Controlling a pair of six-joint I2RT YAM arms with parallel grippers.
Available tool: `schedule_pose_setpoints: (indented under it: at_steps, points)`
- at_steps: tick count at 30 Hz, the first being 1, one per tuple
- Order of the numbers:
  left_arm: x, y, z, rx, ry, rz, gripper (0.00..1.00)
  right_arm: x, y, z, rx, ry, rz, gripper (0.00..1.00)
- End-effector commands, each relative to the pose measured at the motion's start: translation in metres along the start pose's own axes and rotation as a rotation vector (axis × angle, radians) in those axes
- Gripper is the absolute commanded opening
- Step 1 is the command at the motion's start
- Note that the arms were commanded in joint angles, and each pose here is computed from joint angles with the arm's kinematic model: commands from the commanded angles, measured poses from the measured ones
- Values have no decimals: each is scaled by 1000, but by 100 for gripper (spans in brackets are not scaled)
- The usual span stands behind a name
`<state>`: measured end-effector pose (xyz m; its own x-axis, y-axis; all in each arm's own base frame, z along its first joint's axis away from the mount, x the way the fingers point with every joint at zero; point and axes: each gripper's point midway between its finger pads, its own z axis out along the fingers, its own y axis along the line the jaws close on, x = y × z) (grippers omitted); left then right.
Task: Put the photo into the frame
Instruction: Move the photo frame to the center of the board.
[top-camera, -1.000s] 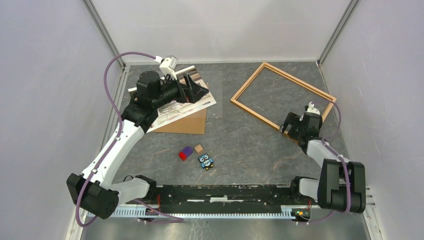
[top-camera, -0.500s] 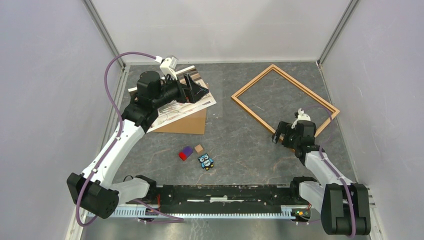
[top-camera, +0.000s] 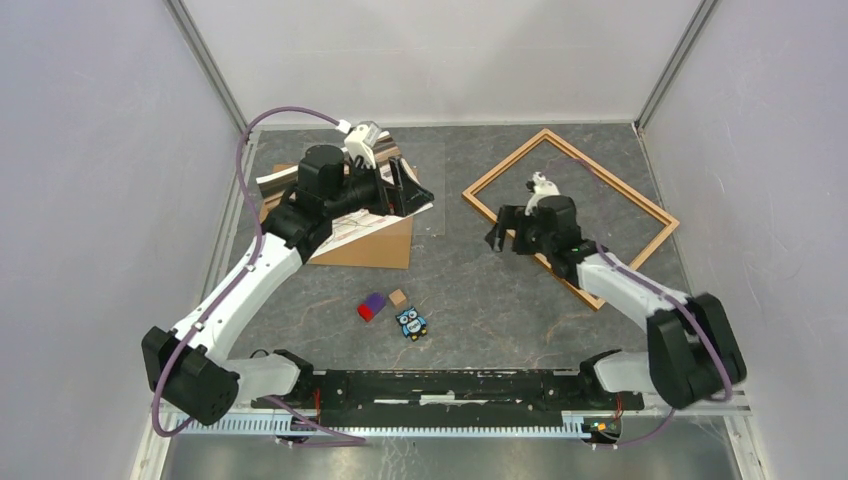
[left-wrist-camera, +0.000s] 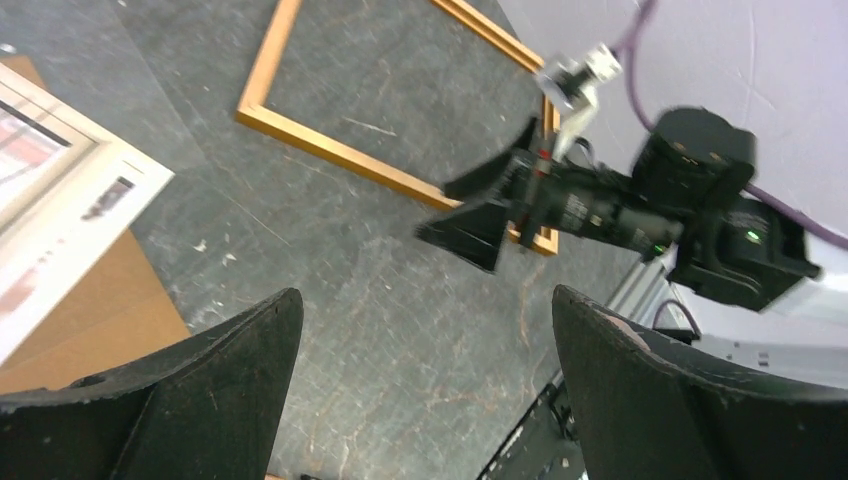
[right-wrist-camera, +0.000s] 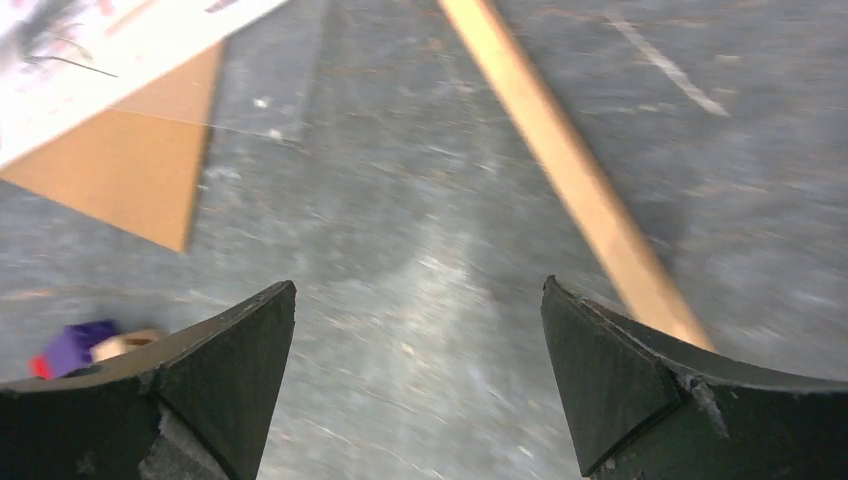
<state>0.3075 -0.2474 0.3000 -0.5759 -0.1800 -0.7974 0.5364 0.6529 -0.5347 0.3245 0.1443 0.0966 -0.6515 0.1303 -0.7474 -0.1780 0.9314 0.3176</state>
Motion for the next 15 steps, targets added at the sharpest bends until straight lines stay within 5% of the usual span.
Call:
schedule_pose_setpoints:
  at_steps: [1, 15]
  points:
    - [-15, -35, -8, 76, -35, 37, 100, -36, 63, 30, -227, -87, 183, 98]
    - [-11, -30, -10, -6, -42, 133, 100, -43, 99, 125, -358, -4, 433, 94]
